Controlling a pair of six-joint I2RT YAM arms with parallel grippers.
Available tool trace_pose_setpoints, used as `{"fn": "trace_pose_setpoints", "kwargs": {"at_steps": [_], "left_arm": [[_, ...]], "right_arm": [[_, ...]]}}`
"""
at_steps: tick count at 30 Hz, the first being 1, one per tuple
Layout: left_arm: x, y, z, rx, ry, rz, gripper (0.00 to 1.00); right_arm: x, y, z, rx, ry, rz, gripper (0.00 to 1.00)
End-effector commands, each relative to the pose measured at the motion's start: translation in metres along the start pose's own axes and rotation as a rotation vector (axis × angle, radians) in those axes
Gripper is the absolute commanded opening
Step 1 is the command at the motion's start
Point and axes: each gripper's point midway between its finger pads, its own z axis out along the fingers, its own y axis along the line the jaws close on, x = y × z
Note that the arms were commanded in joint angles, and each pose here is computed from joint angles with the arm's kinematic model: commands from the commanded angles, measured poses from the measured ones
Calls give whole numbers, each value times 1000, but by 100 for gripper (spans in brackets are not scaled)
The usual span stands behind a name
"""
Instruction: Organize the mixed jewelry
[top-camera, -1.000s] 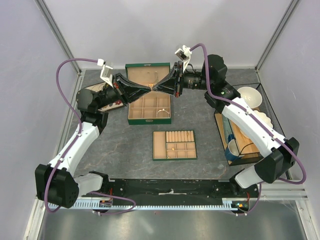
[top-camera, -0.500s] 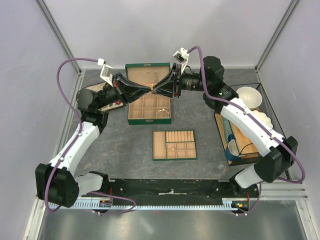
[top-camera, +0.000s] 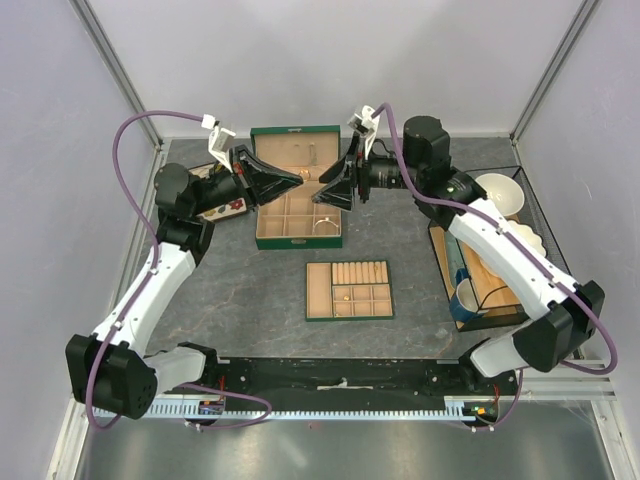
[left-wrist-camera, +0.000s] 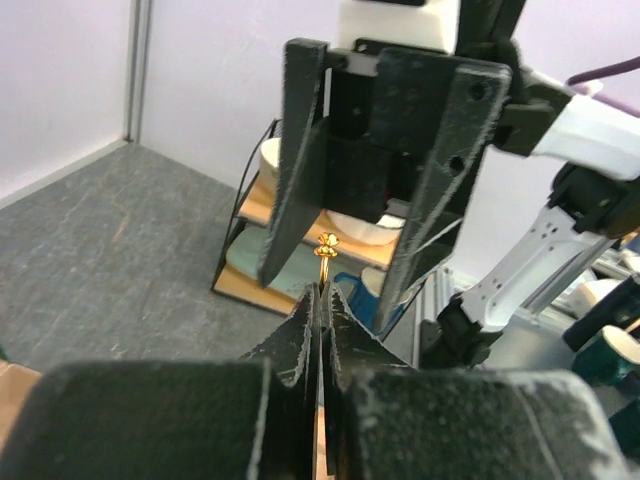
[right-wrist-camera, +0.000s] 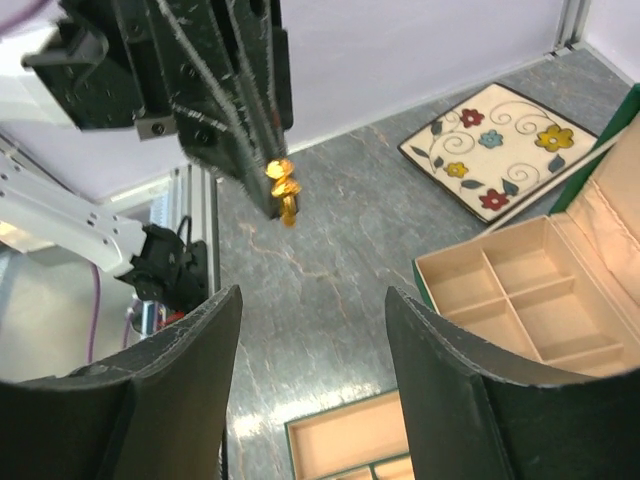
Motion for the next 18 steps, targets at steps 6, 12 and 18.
{"fn": "trace_pose_setpoints", "kwargs": {"at_steps": [6,12,18], "left_arm": [[23,8,-8,-10,183,150,2],[46,2,-11,87,304,84,2],[67,-8,-9,133,403,72,2]], "right_arm": [[-7,23,-37,31,79,-202,71],[-11,25,-43,50,85,-239,74],[-4,15,-32,36,116,-211,74]]}}
